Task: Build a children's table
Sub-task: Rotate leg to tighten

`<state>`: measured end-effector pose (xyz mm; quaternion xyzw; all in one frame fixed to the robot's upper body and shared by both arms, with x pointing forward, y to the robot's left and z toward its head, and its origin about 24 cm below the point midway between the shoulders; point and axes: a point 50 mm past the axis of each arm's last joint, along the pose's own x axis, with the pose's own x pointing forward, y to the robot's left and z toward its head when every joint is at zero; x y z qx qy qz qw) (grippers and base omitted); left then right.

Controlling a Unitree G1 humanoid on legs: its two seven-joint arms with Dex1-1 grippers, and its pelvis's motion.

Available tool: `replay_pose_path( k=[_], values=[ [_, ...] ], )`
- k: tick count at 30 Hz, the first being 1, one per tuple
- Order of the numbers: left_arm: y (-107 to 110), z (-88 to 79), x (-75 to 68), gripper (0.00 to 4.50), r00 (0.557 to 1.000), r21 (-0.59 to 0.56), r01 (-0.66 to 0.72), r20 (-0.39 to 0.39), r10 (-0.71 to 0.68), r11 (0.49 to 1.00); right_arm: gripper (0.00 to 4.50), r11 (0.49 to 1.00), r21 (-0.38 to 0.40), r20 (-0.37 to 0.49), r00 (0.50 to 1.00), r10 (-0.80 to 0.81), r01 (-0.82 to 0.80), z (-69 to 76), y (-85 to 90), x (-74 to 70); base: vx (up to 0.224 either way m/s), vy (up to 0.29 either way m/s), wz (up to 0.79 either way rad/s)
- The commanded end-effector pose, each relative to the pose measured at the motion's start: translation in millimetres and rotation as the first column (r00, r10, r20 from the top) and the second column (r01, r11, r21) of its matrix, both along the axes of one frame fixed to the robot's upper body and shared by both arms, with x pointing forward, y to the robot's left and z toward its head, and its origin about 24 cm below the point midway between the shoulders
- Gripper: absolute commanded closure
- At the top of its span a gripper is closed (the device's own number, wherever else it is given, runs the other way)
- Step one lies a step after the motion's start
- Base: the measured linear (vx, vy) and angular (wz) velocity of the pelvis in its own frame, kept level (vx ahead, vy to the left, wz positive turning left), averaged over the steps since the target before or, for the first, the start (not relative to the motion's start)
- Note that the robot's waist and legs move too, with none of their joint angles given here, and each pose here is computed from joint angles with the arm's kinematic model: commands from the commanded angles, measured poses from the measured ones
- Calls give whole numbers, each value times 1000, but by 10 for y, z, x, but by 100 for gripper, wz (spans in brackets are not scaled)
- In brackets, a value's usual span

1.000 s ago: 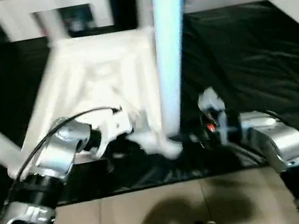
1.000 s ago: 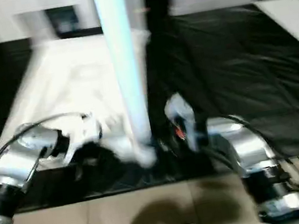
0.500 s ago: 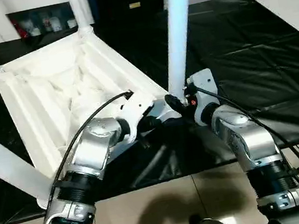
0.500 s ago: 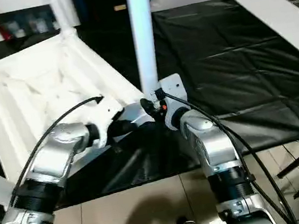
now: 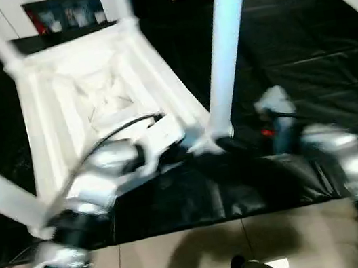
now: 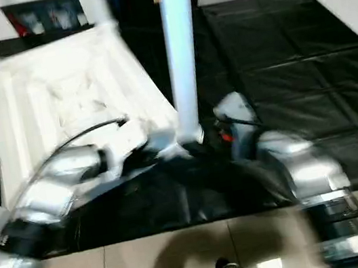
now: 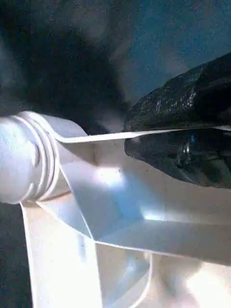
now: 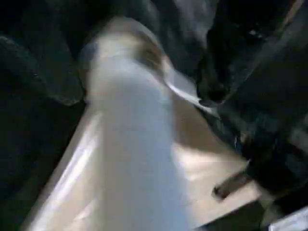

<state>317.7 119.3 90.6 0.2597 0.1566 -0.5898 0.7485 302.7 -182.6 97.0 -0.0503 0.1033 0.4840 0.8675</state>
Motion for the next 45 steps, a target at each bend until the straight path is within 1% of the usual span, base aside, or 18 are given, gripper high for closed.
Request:
replay_pose_path(
  k=[1, 5, 8, 11, 13, 17, 18, 20, 23, 25, 28, 30, 33, 36, 37, 39, 40, 45],
  values=[
    [-61, -205, -148, 450, 986, 66, 140, -103, -133, 988, 9, 995, 18, 8, 995, 103, -103, 23, 76, -27, 0, 0, 0],
    [11, -228, -257, 450, 942, 117, 318, -149, -300, 941, 9, 969, -8, -4, 969, 249, -249, 53, 85, -55, 0, 0, 0],
    [26, -229, -305, 450, 915, 124, 388, -172, -365, 913, 44, 954, 4, -16, 954, 301, -301, 66, 98, -53, 0, 0, 0],
    [22, -216, -322, 450, 889, 136, 445, -182, -420, 885, 56, 920, 32, -57, 918, 393, -391, 50, 146, -84, 0, 0, 0],
    [16, -206, -310, 450, 880, 143, 465, -181, -439, 874, 86, 898, 33, -74, 895, 441, -439, 11, 184, -112, 0, 0, 0],
    [5, -197, -288, 450, 876, 147, 474, -176, -448, 868, 107, 879, 40, -90, 874, 478, -476, -33, 219, -134, 0, 0, 0],
    [5, -197, -288, 450, 876, 147, 474, -176, -448, 868, 130, 879, 40, -90, 874, 478, -476, -33, 219, -134, 0, 0, 0],
    [10, -199, -280, 450, 872, 149, 482, -179, -455, 864, 130, 863, 65, -101, 857, 506, -502, -53, 259, -133, 0, 0, 0],
    [16, -203, -278, 450, 871, 149, 484, -181, -457, 862, 172, 852, 84, -116, 844, 524, -518, -59, 278, -136, 0, 0, 0],
    [24, -211, -278, 450, 871, 146, 483, -185, -456, 863, 178, 846, 97, -125, 837, 533, -525, -67, 282, -139, 0, 0, 0],
    [36, -217, -273, 450, 872, 141, 479, -191, -451, 866, 210, 837, 116, -139, 826, 547, -535, -80, 299, -153, 0, 0, 0],
    [41, -219, -268, 450, 874, 137, 474, -194, -445, 870, 210, 831, 127, -148, 818, 555, -541, -92, 310, -165, 0, 0, 0],
    [49, -215, -262, 450, 883, 121, 452, -203, -424, 883, 233, 831, 141, -157, 817, 555, -537, -115, 329, -184, 0, 0, 0],
    [49, -200, -251, 450, 906, 90, 393, -205, -369, 915, 235, 878, 116, -162, 864, 478, -464, -162, 386, -165, 0, 0, 0],
    [41, -188, -245, 450, 925, 65, 342, -202, -323, 937, 237, 919, 56, -155, 906, 394, -390, -209, 433, -131, 0, 0, 0],
    [21, -176, -242, 450, 947, 46, 260, -206, -246, 964, 239, 962, 12, -132, 953, 272, -273, -235, 520, -70, 0, 0, 0],
    [3, -172, -236, 450, 958, 36, 214, -201, -203, 976, 241, 982, 16, -141, 972, 189, -188, -238, 567, -21, 0, 0, 0],
    [-139, -166, -161, 450, 986, -7, 1, -168, -2, 1000, 247, 997, 14, -164, 984, -72, 75, -257, 723, 132, -52, -2, -11]
  ],
)
